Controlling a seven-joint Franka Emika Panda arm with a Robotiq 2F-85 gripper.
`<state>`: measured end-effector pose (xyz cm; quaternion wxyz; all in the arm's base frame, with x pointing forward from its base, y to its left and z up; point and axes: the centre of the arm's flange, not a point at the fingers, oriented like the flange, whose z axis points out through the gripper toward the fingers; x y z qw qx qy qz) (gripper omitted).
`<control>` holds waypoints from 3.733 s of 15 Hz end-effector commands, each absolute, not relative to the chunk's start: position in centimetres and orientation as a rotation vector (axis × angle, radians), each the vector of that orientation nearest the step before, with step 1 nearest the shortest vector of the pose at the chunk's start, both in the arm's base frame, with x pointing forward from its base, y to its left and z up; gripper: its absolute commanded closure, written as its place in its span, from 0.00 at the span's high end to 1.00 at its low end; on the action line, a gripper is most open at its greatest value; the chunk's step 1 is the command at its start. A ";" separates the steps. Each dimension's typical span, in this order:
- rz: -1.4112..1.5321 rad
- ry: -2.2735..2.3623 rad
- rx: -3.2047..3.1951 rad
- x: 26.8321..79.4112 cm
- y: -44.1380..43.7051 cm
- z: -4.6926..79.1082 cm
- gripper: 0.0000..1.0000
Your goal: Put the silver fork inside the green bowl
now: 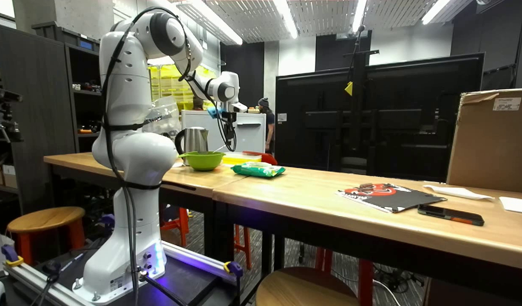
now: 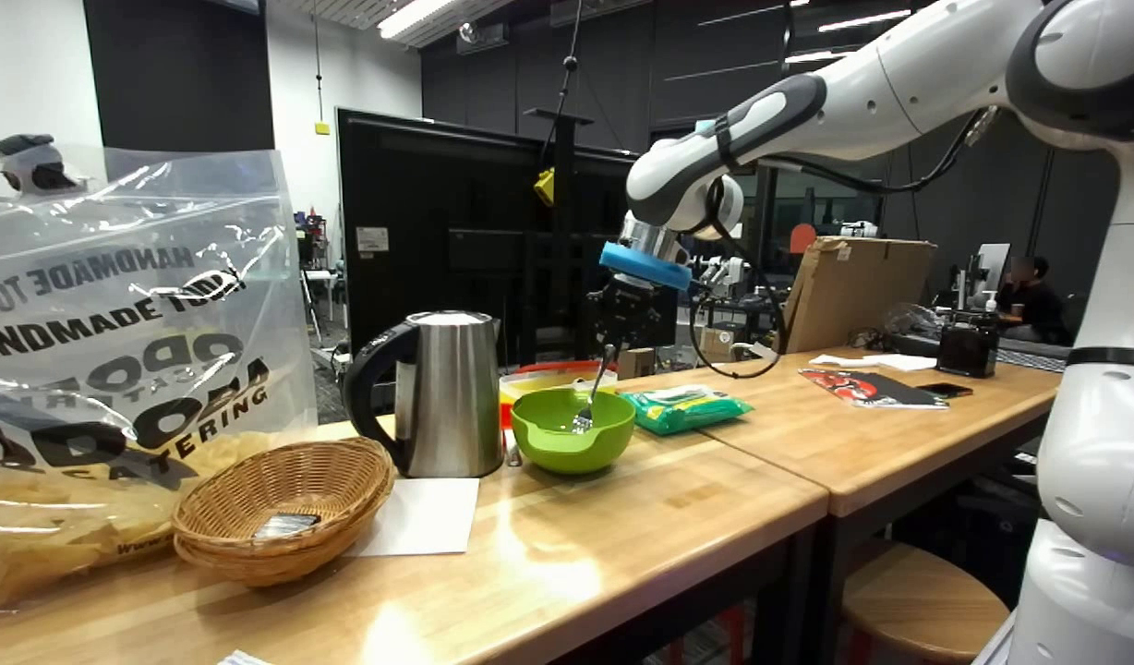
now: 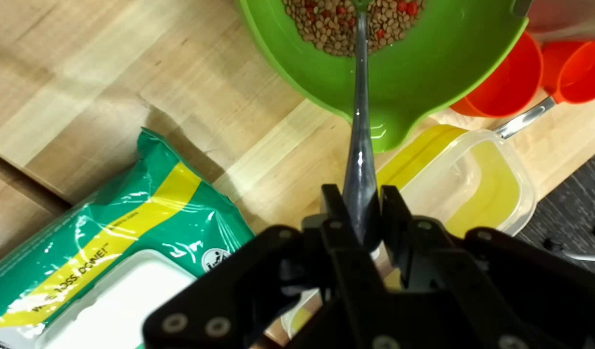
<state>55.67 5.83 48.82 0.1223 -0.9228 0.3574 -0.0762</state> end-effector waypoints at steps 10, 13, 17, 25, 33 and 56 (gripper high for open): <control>-0.204 1.013 -2.663 56.7 5.2 53.5 0.05; -0.215 1.009 -2.673 56.5 5.5 54.6 0.05; -0.245 0.997 -2.698 56.0 6.5 56.0 0.05; -0.349 0.979 -2.805 54.4 9.5 57.0 0.05; -0.513 1.013 -2.930 53.1 13.6 56.3 0.05; -0.813 1.038 -3.052 53.8 17.4 52.1 0.05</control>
